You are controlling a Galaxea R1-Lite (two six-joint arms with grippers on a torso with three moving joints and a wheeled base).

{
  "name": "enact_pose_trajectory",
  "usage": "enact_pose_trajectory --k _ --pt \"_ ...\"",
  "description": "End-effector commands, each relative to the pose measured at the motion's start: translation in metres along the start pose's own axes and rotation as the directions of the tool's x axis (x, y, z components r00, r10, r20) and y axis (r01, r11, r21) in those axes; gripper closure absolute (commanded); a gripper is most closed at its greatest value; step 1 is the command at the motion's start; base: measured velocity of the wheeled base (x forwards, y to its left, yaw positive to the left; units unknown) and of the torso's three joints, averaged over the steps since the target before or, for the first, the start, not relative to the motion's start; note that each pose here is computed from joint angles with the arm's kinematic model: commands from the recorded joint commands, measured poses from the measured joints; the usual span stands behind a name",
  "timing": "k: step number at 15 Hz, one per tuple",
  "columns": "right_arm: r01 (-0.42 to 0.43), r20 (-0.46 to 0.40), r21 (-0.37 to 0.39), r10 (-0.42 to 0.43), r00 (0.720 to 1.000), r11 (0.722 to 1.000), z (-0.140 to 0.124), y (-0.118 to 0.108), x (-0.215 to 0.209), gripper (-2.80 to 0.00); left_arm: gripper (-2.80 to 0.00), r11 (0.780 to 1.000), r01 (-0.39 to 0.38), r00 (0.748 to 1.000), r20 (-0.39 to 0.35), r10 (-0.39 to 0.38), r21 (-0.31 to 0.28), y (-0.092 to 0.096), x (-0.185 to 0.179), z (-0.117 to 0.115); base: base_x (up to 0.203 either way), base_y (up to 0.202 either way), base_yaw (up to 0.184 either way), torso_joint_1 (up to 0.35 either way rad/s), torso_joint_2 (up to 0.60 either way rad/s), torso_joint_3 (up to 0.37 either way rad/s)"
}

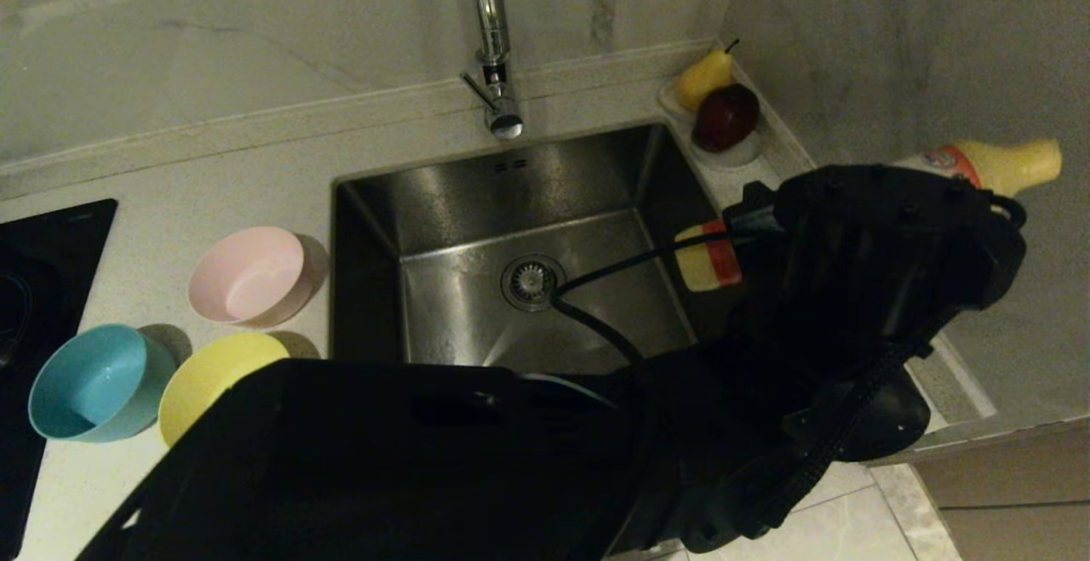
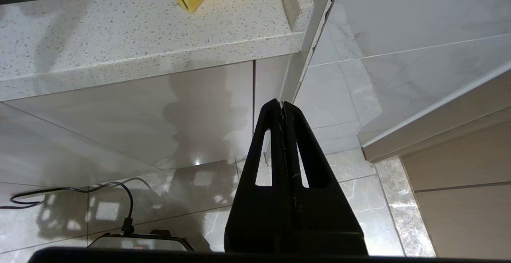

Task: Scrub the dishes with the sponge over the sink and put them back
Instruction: Place the dish soap on the table

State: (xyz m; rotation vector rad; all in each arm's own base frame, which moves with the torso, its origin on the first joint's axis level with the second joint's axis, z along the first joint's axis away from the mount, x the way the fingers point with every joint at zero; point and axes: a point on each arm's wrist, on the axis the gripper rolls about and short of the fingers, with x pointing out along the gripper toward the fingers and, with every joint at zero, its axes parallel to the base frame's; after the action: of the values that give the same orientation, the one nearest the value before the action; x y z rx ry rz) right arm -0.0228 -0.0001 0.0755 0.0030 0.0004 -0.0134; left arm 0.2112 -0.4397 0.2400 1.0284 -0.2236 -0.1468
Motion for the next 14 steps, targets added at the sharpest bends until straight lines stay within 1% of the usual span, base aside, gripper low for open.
enact_pose_trajectory --k 1,2,3,5,8,10,11,14 --pt "0.0 -0.001 0.0 0.0 1.0 1.0 0.0 0.0 0.0 0.0 0.0 0.987 -0.065 0.997 0.027 0.07 -0.146 0.048 -0.008 0.006 0.0 0.0 0.0 0.0 0.0 0.0" --pt "0.0 -0.001 0.0 0.0 1.0 1.0 0.0 0.0 0.0 0.0 0.0 0.972 -0.085 0.995 0.037 0.095 -0.22 0.067 -0.012 0.008 0.0 0.0 0.0 0.0 0.0 0.0" --pt "-0.001 -0.001 0.0 0.001 1.0 1.0 0.0 0.0 0.0 0.0 0.0 0.951 -0.104 0.992 0.043 0.121 -0.291 0.085 -0.017 0.009 0.0 0.0 0.0 0.0 0.0 0.0" --pt "0.0 -0.001 0.0 0.0 1.0 1.0 0.0 0.0 0.0 0.0 0.0 0.9 -0.133 0.984 0.053 0.17 -0.416 0.121 -0.026 0.009 0.0 0.0 0.0 0.0 0.0 0.0" --pt "0.0 0.0 0.0 0.0 1.0 1.0 0.0 0.0 0.0 0.0 0.0 0.838 -0.157 0.97 0.078 0.231 -0.522 0.171 -0.043 0.006 0.0 0.0 0.0 0.0 0.0 0.0" --pt "0.0 -0.001 0.0 0.0 1.0 1.0 0.0 0.0 0.0 0.0 0.0 0.789 -0.16 0.959 0.095 0.266 -0.594 0.196 -0.052 0.003 0.0 0.0 0.0 0.0 0.0 0.0" --pt "0.0 -0.001 0.0 0.0 1.0 1.0 0.0 0.0 0.0 0.0 0.0 0.768 -0.162 0.953 0.103 0.284 -0.62 0.209 -0.057 0.001 0.0 0.0 0.0 0.0 0.0 0.0" --pt "-0.001 -0.001 0.0 0.001 1.0 1.0 0.0 0.0 0.0 0.0 0.0 0.717 -0.166 0.931 0.131 0.341 -0.677 0.251 -0.076 -0.008 0.0 0.0 0.0 0.0 0.0 0.0"
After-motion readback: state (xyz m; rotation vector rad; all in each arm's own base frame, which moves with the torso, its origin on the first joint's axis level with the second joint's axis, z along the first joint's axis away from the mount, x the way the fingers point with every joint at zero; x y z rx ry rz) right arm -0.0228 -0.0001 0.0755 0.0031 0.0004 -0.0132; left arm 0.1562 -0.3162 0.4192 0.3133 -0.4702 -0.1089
